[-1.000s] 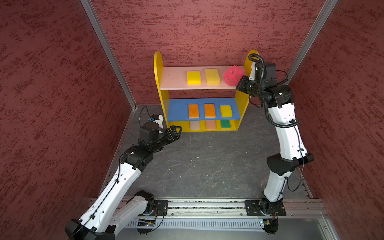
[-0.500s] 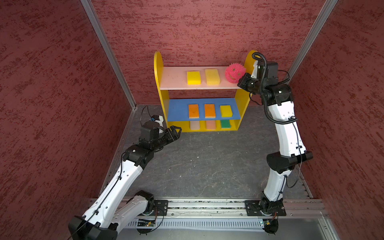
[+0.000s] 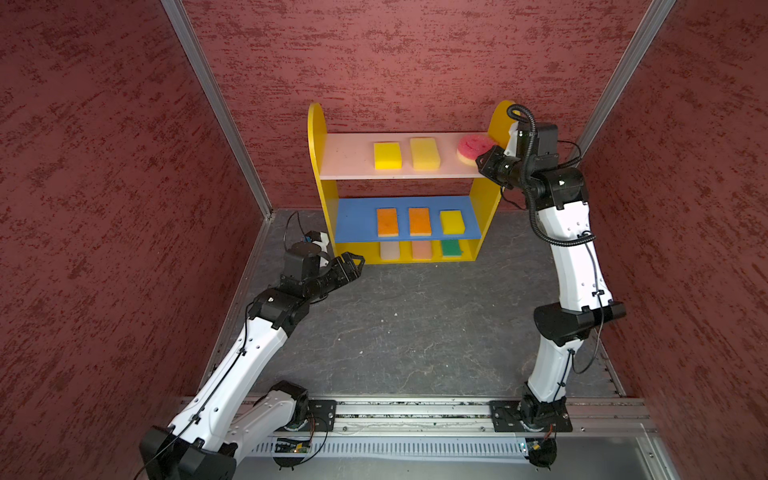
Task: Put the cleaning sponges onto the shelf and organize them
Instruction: 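Lift the pink smiley sponge up onto the pink top shelf with the right gripper, then release the pink smiley sponge beside the pale yellow sponge, right gripper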
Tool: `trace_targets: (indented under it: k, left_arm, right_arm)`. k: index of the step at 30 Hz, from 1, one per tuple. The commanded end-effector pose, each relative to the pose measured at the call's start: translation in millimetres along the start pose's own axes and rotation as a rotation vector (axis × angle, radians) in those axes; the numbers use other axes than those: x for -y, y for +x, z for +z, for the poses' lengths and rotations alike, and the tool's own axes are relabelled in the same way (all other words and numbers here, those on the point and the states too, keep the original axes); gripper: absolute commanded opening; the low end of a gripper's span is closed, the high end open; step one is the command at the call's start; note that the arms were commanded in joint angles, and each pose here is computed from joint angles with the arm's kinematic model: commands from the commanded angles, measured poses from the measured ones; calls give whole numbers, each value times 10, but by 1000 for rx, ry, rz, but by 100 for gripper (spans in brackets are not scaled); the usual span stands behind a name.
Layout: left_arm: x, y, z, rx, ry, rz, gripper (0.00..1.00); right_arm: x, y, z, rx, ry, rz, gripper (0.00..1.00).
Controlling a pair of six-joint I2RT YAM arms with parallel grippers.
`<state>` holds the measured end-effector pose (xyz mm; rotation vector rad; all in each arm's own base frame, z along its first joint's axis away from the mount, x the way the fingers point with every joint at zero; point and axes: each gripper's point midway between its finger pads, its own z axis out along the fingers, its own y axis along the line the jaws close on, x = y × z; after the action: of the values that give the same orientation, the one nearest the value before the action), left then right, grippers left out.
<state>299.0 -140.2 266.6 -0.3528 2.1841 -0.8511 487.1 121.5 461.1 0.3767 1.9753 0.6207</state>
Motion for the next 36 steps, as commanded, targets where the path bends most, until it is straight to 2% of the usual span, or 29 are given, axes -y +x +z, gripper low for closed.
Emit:
trace_targets:
  k: [1, 6, 11, 17, 20, 31, 36]
  left_arm:
    - [6, -15, 8, 9, 13, -7, 80]
    - [16, -26, 8, 9, 12, -5, 80]
    - [25, -37, 44, 1, 7, -6, 80]
    - [20, -16, 81, -2, -2, -6, 80]
    - [13, -2, 107, -5, -4, -9, 80]
    - [38, 56, 175, -32, 27, -5, 81]
    - [33, 98, 171, -46, 40, -4, 81]
  right_arm:
    - [-39, -44, -92, 5, -24, 6, 30]
    - [-55, -83, -186, 25, -14, -59, 31]
    - [42, -167, -208, 88, 77, -125, 40]
    - [-12, -252, -149, 152, 94, -160, 46]
    - [-67, -280, -99, 171, 62, -138, 47]
    - [40, -247, 44, 216, 87, 9, 45]
    - [-54, -209, 5, 214, 71, 0, 44]
